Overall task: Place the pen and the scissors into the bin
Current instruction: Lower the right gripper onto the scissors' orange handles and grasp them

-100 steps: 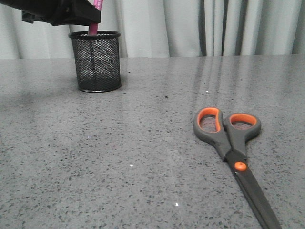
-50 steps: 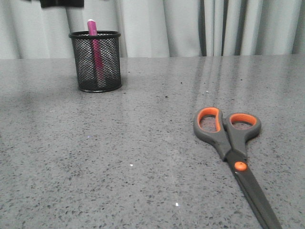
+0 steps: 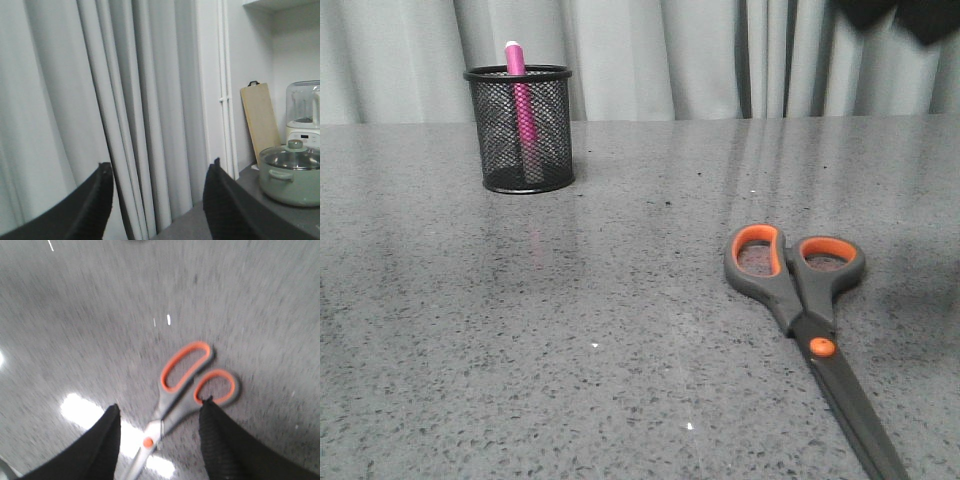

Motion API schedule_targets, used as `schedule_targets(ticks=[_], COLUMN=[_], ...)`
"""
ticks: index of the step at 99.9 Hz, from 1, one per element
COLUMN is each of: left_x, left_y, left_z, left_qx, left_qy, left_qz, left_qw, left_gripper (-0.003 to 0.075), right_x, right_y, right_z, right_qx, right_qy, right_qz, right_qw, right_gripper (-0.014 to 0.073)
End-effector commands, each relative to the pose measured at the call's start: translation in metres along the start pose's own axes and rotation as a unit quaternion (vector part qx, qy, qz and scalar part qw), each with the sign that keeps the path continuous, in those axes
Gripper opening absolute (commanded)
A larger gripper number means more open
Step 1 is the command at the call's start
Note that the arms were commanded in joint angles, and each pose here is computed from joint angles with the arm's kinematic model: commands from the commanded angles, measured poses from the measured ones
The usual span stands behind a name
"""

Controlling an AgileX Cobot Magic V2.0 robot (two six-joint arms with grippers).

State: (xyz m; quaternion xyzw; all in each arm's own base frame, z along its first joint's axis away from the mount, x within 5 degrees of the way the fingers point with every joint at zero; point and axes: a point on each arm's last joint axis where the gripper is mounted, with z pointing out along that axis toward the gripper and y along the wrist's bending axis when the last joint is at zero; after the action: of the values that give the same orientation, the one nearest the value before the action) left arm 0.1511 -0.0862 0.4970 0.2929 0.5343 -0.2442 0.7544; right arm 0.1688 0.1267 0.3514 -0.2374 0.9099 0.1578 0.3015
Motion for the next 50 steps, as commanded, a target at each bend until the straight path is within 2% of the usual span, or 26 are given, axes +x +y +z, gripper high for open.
schedule_targets(ticks=[1, 21, 37, 50], left_x=[-0.03, -0.05, -0.047, -0.042], left_y=[-0.017, -0.044, -0.053, -0.055], left_z=[-0.028, -0.081, -0.097, -0.099], left_qx=[0.002, -0.025, -0.031, -0.03], left_qy=[-0.033, -0.048, -0.046, -0.042], left_qz=[0.008, 0.038, 0.039, 0.037], left_qw=[0.999, 0.998, 0.998, 0.998], left_gripper=[0.0365, 0.0365, 0.0365, 0.0365], right_x=[-0.014, -0.026, -0.018, -0.017], right_y=[0.006, 0.015, 0.014, 0.013], right_z=[0.007, 0.034, 0.053, 0.066], right_qx=[0.01, 0.009, 0.019, 0.025], right_qy=[0.025, 0.097, 0.171, 0.185], right_qz=[-0.014, 0.005, 0.03, 0.051], right_qw=[1.0, 0.995, 0.985, 0.981], right_gripper=[0.0337, 0.0474, 0.0478, 0.0478])
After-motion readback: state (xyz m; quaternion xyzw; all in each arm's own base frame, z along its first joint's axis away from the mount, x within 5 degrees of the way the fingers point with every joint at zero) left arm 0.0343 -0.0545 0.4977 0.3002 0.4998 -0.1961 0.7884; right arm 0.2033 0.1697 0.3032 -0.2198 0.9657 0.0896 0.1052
